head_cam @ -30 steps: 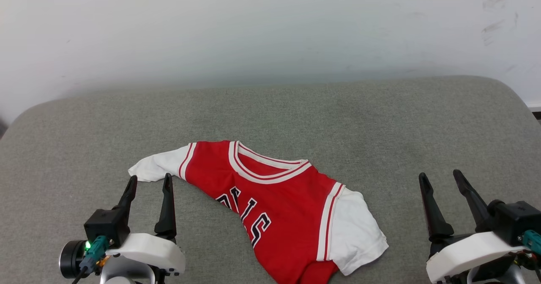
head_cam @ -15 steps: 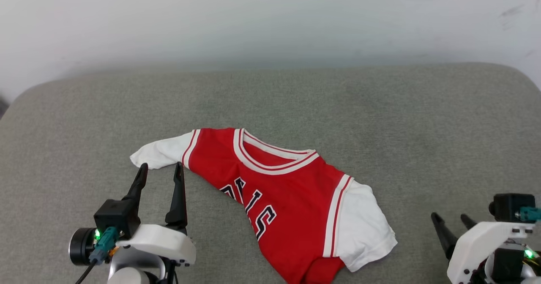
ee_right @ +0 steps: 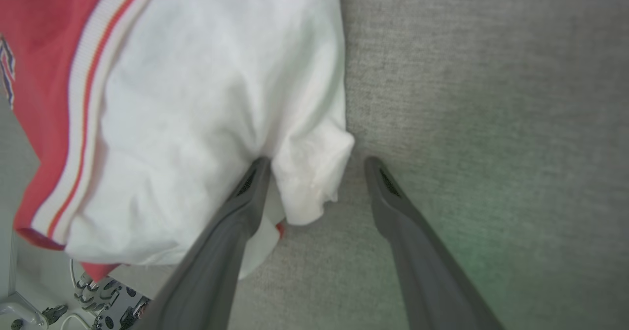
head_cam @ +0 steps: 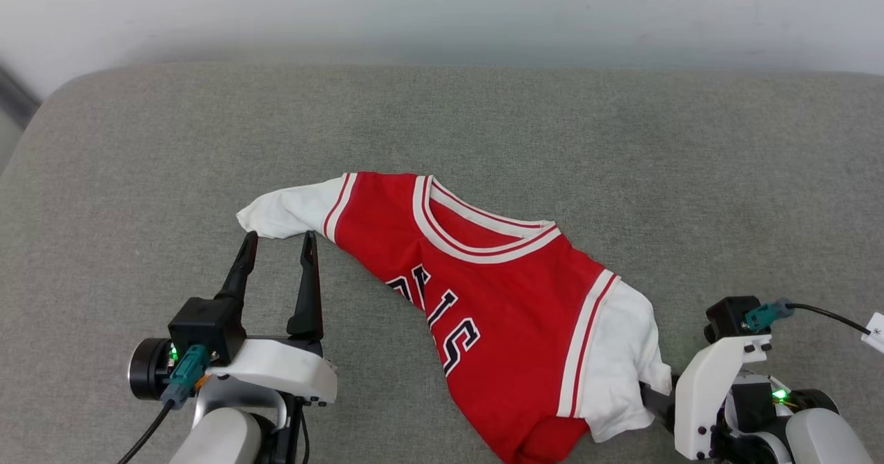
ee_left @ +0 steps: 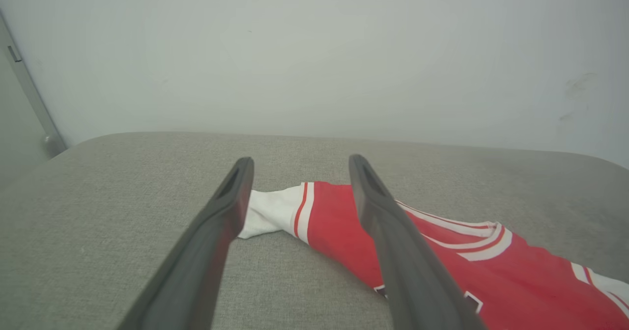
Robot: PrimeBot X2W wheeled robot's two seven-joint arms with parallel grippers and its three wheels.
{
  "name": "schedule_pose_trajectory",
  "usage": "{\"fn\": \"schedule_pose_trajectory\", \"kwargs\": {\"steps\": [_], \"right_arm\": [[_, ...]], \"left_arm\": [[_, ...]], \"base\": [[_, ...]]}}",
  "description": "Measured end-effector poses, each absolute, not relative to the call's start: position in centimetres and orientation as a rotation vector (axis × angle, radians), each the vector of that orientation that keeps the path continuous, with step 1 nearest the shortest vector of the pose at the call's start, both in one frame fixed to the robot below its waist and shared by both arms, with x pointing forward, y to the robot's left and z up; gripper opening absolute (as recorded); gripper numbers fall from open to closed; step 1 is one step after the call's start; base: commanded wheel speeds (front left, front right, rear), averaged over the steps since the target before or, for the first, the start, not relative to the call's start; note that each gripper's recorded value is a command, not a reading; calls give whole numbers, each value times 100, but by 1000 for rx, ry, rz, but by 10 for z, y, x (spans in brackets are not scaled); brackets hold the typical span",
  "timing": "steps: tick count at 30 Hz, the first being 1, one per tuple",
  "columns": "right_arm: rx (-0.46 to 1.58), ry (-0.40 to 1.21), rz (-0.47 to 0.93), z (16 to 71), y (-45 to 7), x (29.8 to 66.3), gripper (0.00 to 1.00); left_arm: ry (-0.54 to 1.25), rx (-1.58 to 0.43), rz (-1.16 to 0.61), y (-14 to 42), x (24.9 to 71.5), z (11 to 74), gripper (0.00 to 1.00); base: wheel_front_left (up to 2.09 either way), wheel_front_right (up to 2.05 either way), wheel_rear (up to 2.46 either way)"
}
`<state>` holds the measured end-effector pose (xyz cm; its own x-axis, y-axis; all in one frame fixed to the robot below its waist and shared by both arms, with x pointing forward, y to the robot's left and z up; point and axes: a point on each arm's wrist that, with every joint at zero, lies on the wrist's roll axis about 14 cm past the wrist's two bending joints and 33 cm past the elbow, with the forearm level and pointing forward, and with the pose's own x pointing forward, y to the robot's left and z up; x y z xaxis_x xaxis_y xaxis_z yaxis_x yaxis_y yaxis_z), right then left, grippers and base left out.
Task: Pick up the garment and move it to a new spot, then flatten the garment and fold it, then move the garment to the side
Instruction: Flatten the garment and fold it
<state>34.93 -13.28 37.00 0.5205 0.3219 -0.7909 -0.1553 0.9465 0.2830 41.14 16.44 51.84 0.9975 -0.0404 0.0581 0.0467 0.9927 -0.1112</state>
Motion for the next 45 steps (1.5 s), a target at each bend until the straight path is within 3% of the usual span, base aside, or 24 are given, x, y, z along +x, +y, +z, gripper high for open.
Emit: {"fn": "schedule_pose_trajectory", "kwargs": {"steps": [2,3,4,5,9,13,21,26,28,32,33,34,39,45], "right_arm": [[185,1008,297,364,-131,349,100],[185,1018,301,362,-130,349,76],[177,1025,304,361,-130,349,29],[181,1028,308,360,-129,349,0],[167,991,315,365,-129,353,0],[117,837,296,393,-141,373,0],[17,567,91,464,-229,410,0],[68,621,-65,445,-280,397,0],[133,760,-149,392,-300,366,0],[201,807,-172,359,-295,351,0],[210,797,-178,357,-295,352,25],[213,785,-178,356,-294,354,98],[214,636,-182,370,-294,370,100],[155,300,-154,435,-294,397,100]], "left_arm": [[-50,-105,-39,167,411,516,100],[-49,-106,-38,167,411,516,100],[-49,-105,-36,167,411,516,100],[-49,-105,-36,168,411,515,100],[-50,-102,-38,167,411,516,100],[-56,-101,-39,166,410,519,100],[-55,-108,-65,155,413,522,100],[-37,-110,-77,150,416,517,100],[-21,-110,-78,149,417,512,100],[-6,-108,-68,152,418,508,100],[-3,-109,-66,153,418,507,100],[-1,-111,-65,153,418,506,100],[-3,-112,-63,154,416,508,100],[-12,-117,-57,154,407,513,100]], "base": [[0,0,0],[0,0,0],[0,0,0],[0,0,0],[0,0,0],[0,0,0],[0,0,0],[0,0,0],[0,0,0],[0,0,0],[0,0,0],[0,0,0],[0,0,0],[0,0,0]]}}
